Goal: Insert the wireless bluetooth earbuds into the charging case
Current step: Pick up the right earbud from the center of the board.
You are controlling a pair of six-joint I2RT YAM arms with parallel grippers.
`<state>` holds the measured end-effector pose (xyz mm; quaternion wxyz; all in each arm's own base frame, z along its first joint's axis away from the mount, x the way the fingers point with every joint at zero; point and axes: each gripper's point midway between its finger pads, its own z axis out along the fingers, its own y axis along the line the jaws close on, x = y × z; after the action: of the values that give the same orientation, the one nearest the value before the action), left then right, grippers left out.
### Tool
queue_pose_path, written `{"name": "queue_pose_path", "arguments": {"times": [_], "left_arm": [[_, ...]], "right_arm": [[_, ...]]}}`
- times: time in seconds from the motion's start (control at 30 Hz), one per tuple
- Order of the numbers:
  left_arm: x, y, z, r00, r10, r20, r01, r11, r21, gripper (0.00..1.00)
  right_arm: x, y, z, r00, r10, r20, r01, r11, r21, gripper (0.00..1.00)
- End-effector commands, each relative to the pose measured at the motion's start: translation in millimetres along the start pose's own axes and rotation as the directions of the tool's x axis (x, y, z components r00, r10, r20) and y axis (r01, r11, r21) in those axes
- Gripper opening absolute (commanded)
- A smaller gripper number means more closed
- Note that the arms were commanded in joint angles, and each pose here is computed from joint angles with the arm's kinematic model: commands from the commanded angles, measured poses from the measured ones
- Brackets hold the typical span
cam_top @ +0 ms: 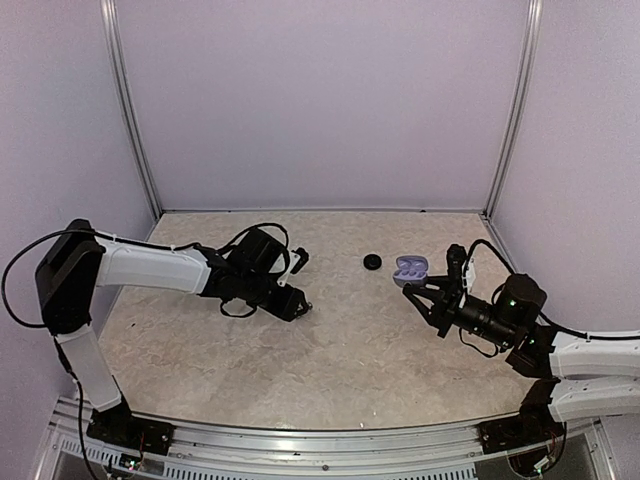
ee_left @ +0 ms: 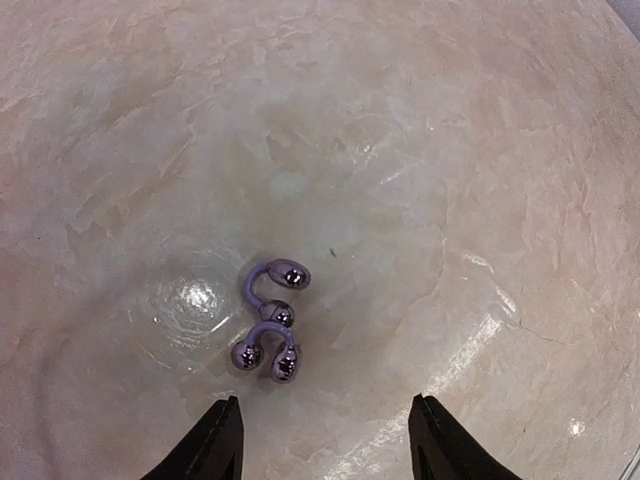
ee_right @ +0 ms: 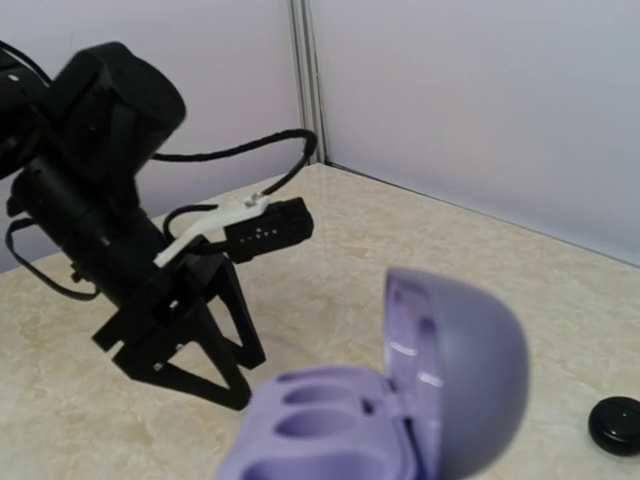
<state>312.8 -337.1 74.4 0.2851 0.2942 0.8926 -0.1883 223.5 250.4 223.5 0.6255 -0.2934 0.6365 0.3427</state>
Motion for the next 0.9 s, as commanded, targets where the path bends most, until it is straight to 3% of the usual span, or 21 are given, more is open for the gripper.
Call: {"name": "queue_pose_path", "arguments": {"times": [0.0, 0.27, 0.57, 0.87], "left_arm": [[-1, 19, 10, 0.998, 0.033, -0.055, -0.035, 0.999, -0.026, 0.58], [5, 39, 27, 0.986, 0.063, -0.152, -0.064, 0.998, -0.002, 0.57], [11, 16, 40, 0.982, 0.082, -0.172, -0.066, 0.993, 0.101, 0.55], [22, 16, 53, 0.968, 0.112, -0.226, -0.102, 0.993, 0.054, 0.47]], "right_arm": [[0, -4, -2, 1.000, 0.001, 0.001, -0.001, 1.000, 0.015, 0.00], [0, -5, -2, 1.000, 0.003, -0.001, -0.003, 1.000, 0.018, 0.00], [0, -5, -3, 1.000, 0.000, -0.002, 0.000, 1.000, 0.021, 0.00], [0, -5, -3, 1.000, -0.001, -0.004, 0.002, 1.000, 0.022, 0.00]]}}
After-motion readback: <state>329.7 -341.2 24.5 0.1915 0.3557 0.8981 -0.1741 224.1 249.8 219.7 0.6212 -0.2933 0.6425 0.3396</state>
